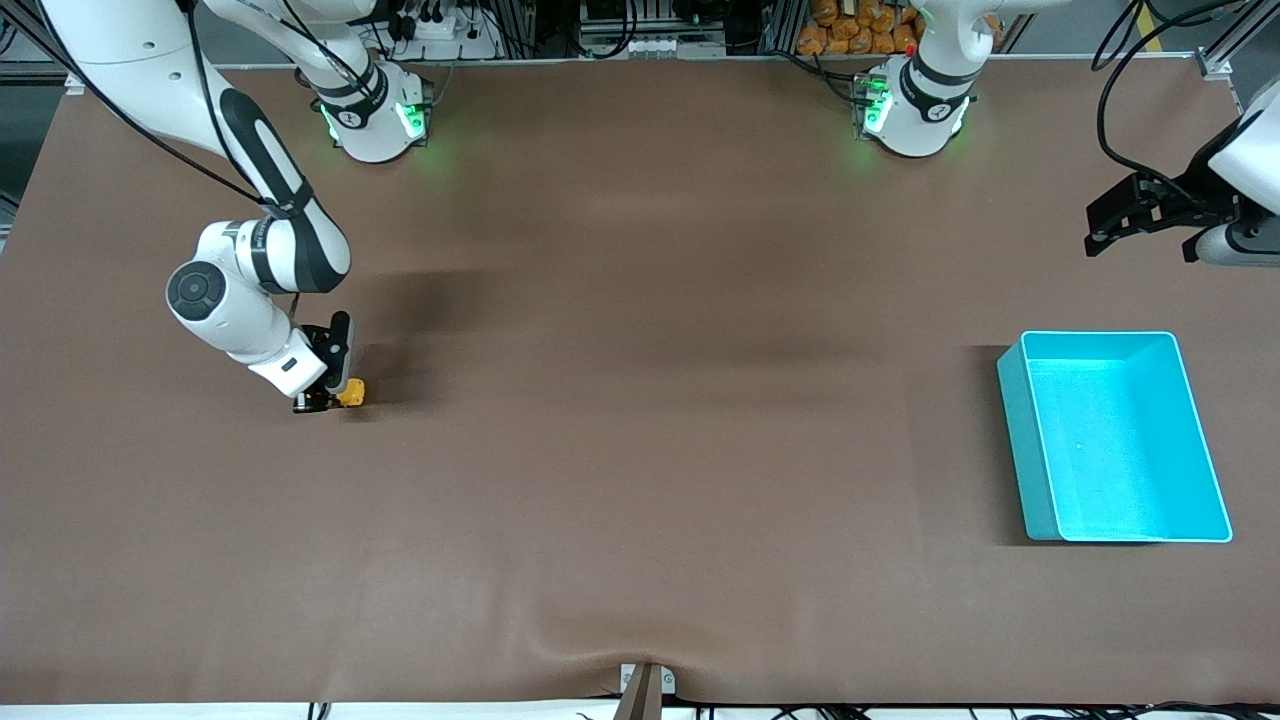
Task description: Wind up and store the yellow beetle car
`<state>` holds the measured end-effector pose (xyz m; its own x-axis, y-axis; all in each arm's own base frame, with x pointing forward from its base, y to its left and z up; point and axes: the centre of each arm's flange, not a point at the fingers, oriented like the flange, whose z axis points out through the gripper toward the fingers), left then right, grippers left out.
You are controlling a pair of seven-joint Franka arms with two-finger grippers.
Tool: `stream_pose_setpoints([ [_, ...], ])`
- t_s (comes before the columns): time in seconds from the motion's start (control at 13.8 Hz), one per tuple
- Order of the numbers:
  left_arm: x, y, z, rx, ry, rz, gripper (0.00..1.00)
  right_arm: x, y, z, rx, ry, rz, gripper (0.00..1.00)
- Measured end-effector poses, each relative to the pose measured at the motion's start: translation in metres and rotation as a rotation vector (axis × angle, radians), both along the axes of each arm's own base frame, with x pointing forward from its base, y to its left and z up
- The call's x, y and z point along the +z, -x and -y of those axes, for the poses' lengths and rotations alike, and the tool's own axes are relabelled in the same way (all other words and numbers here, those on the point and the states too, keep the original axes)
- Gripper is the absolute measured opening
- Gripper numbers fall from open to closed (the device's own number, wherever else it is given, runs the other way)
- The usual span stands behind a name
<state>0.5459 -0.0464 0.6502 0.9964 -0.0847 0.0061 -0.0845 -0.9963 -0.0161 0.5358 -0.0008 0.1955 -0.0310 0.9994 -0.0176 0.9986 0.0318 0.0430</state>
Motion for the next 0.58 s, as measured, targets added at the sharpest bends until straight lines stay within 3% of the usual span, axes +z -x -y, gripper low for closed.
stream_pose_setpoints([
  [0.58, 0.0, 0.0, 0.0, 0.0, 0.0, 0.0, 1.0, -0.001, 0.0, 0.052, -0.024, 0.011, 0.001, 0.42],
])
